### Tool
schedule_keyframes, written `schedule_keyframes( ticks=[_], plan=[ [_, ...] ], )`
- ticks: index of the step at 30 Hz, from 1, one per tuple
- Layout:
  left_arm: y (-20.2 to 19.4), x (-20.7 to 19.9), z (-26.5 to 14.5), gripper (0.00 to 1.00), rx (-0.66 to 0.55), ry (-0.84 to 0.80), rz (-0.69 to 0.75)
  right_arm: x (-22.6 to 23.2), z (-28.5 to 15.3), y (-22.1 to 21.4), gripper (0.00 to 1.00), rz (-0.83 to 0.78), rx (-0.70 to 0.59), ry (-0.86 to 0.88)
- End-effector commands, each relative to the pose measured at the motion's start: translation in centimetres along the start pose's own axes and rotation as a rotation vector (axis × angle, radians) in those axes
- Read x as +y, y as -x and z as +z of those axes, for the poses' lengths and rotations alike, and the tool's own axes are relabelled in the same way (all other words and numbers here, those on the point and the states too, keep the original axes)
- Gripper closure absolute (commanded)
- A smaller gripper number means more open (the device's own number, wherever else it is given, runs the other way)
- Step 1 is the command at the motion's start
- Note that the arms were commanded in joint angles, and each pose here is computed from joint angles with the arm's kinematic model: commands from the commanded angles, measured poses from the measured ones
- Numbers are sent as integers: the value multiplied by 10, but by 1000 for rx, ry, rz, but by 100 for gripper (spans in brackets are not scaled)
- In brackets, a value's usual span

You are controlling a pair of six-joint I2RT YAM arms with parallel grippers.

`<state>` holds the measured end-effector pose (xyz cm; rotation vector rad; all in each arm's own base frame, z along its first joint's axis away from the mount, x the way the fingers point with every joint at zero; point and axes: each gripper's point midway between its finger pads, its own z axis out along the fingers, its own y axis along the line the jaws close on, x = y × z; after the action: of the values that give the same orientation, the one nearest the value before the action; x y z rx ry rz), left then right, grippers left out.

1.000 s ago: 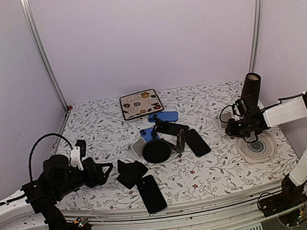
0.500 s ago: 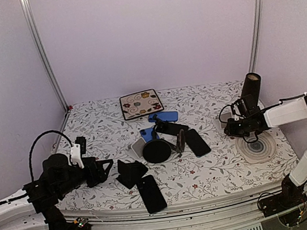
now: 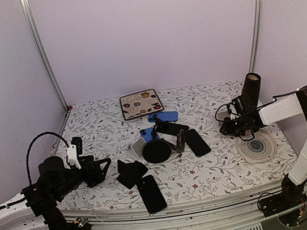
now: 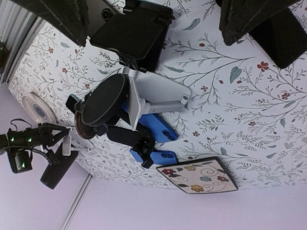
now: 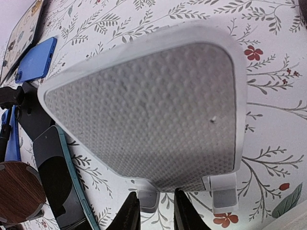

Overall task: Place the phone on the phone stand
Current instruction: Move the phone stand to the center of the board, then pick up the phone at the center of the board.

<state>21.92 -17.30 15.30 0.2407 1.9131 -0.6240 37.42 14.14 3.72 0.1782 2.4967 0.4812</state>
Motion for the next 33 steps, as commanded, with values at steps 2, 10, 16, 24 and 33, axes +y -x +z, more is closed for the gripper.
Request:
schedule_keyframes(
  ticks=[2,10,16,24,33],
  plan=[
    [1,3,1,5,-13,9,8,13,7,19,74,8,-34,29],
    [1,1,1,5,-12,-3,12,15,-10,22,73,-1,-63,19],
    [1,1,0,5,-17,-7,12,26,-26,20,68,-47,-85,13],
    [0,1,2,5,-10,-6,12,68,-28,-3,44,-224,-54,44],
    [-1,0,3,5,-1,-5,14,108,-4,-26,21,-433,16,54]
  ],
)
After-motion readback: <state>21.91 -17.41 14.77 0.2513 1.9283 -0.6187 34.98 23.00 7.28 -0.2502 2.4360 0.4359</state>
